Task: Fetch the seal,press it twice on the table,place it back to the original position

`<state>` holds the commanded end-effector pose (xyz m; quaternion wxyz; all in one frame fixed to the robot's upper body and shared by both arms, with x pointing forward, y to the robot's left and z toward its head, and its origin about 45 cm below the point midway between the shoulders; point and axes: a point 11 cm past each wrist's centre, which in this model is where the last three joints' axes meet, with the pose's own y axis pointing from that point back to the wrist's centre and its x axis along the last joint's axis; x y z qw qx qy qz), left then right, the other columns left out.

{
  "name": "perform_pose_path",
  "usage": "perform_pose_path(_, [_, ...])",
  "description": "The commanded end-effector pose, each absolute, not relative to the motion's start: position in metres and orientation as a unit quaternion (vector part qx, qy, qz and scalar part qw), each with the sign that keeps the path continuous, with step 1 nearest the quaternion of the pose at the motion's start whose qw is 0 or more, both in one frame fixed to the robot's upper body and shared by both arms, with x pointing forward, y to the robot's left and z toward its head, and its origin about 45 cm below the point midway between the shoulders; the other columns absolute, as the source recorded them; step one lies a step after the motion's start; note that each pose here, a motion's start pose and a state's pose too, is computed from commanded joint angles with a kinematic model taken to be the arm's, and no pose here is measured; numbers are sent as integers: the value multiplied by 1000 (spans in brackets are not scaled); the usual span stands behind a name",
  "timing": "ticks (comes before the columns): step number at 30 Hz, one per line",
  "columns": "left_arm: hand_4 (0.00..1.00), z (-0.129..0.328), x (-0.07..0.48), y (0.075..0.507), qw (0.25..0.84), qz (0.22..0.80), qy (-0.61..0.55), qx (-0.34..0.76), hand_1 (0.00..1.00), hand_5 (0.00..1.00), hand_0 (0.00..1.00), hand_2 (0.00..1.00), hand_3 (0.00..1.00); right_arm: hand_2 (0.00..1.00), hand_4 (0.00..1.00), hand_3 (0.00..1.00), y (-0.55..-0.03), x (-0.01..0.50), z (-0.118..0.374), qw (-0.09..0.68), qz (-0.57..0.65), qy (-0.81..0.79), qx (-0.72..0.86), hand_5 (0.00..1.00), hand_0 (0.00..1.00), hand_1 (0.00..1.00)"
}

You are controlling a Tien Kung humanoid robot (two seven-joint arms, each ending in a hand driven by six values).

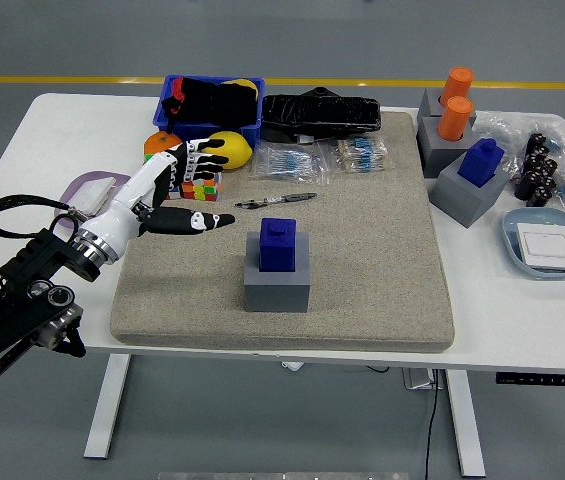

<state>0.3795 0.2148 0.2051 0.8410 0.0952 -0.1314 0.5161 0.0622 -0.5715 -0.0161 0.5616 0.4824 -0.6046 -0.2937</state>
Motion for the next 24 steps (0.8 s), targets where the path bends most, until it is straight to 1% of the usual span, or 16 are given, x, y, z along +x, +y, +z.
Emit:
perform_pose_path(10, [971, 202, 372, 193, 861, 488, -113, 90, 773, 2, 777, 787, 882, 671, 817, 653, -570, 62, -17, 561, -295, -602, 486, 465, 790, 698])
perform_pose_path(11, [998, 201, 369, 190, 864, 483, -112, 93, 783, 2, 779, 807, 893, 671, 818, 655, -570, 62, -17, 561, -295, -602, 486, 464, 788, 697])
perform_pose_path(14, [998, 196, 366, 184, 868, 476, -105, 95, 783, 2, 779, 807, 893, 671, 818, 655, -570, 62, -17, 561, -296, -602, 486, 464, 788, 697])
perform_pose_path(16, [998, 193, 364, 182, 869, 476, -101, 95, 783, 2, 779, 807, 893, 671, 818, 655, -569, 63, -17, 560, -295, -602, 487, 464, 788, 697])
perform_pose_path(17, [998, 191, 363, 181, 869, 476, -98, 95, 776, 2, 755, 809, 887, 673, 817, 655, -569, 63, -17, 560, -295, -602, 487, 464, 792, 699])
perform_pose_path(24, [998, 185, 367, 180, 865, 485, -93, 94, 774, 2, 758, 807, 886, 672, 818, 656, -569, 63, -17, 561, -295, -601, 487, 465, 793, 699])
